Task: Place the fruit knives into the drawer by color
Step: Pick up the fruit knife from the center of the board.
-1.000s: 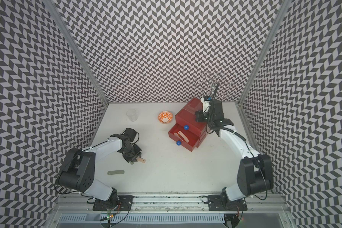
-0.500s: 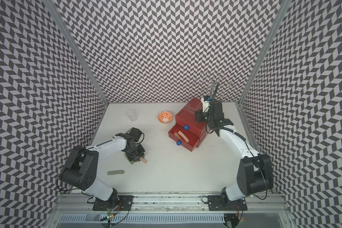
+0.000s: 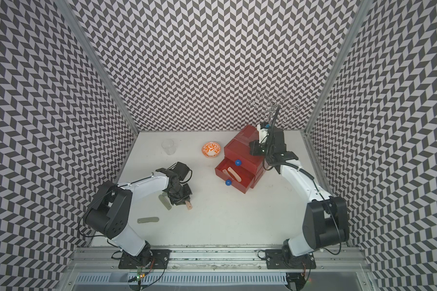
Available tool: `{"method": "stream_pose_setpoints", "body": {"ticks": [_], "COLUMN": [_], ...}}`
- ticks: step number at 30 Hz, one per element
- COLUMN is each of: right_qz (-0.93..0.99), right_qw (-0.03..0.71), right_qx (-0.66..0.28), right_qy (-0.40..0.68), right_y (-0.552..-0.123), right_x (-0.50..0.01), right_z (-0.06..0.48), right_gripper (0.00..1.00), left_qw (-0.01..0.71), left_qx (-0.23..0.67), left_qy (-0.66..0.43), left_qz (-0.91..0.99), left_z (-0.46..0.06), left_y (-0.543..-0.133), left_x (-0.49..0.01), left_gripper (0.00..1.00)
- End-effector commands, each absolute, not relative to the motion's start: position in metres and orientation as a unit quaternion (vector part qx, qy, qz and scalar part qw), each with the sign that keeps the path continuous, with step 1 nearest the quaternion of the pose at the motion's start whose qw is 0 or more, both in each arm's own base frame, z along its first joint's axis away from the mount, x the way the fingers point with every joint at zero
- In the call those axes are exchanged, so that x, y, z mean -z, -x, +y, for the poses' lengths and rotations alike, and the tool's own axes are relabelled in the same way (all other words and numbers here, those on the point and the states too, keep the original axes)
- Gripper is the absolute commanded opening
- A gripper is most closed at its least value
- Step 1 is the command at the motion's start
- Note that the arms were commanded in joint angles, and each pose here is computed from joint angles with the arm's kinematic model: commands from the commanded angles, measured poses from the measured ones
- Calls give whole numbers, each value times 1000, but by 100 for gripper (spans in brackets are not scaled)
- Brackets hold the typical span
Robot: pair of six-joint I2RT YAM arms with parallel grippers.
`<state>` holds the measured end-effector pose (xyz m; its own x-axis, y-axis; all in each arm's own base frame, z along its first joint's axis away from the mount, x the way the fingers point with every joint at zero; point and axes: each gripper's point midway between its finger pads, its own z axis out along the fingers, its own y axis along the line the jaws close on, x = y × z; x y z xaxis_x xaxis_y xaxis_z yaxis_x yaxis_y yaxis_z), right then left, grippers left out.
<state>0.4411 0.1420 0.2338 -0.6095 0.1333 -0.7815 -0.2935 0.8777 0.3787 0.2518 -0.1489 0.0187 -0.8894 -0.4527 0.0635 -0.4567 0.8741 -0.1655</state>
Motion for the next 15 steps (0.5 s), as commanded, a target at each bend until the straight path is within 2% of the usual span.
{"method": "stream_pose_setpoints", "body": {"ticks": [1, 9, 12, 15], "right_qz": [941, 941, 941, 941], "right_qw": [275, 275, 274, 275], "right_qx": [-197, -198, -199, -199], "right_qy": [11, 11, 10, 10], "right_y": [-397, -397, -397, -398], "right_x": [-133, -134, -134, -135], "right_z": [124, 124, 124, 124], "right_gripper": [1, 1, 1, 1], "left_qw": [37, 20, 13, 9], "left_qx": [-57, -47, -43, -41], "left_qy": [-218, -210, -206, -203], "left_qz": [-974, -976, -978, -978], "left_z": [-145, -142, -142, -142], "left_y": [-237, -241, -244, -247], "left_x": [0, -8, -11, -14], "left_gripper": [16, 16, 10, 9]}}
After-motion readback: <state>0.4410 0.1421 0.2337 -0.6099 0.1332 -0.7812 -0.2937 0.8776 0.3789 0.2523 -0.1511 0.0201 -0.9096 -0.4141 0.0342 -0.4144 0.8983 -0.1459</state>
